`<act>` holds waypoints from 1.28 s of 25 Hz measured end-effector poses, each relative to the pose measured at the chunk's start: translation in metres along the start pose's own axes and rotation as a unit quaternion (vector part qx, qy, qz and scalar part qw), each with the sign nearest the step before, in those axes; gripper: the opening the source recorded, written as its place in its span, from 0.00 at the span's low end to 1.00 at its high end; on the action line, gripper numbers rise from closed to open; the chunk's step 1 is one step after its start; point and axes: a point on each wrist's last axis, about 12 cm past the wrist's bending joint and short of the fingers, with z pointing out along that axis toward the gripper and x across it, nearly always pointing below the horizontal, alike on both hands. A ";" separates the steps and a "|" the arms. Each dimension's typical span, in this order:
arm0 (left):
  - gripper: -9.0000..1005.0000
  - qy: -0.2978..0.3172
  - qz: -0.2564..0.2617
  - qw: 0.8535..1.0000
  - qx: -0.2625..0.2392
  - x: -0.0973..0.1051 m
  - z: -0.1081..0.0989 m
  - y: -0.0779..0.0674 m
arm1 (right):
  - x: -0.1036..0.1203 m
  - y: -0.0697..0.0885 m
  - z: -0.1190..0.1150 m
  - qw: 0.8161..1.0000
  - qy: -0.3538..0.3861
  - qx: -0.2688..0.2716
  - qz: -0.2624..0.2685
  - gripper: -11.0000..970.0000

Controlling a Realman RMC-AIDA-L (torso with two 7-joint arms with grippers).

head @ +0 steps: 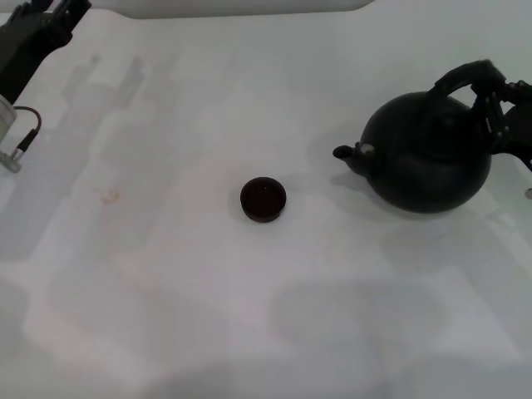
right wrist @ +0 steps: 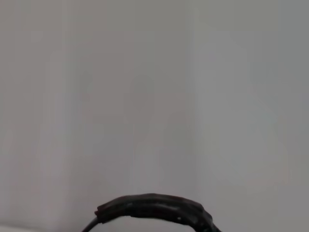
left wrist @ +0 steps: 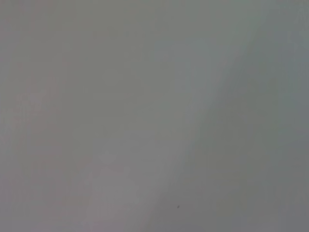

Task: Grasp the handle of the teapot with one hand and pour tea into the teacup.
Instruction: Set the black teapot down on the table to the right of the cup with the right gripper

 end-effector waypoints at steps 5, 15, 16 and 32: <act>0.77 0.000 0.000 1.000 0.000 0.000 0.000 0.000 | 0.004 0.001 0.001 1.000 0.019 -0.001 -0.002 0.16; 0.77 0.000 0.001 1.000 0.001 -0.001 0.002 -0.001 | 0.006 0.001 -0.001 1.000 0.022 -0.001 0.003 0.18; 0.77 0.000 0.001 1.000 0.001 -0.001 0.002 -0.001 | 0.006 0.001 -0.001 1.000 0.022 0.000 0.003 0.19; 0.77 0.001 0.000 1.000 -0.001 0.000 0.000 0.000 | 0.007 0.005 -0.026 0.993 0.006 -0.002 0.116 0.63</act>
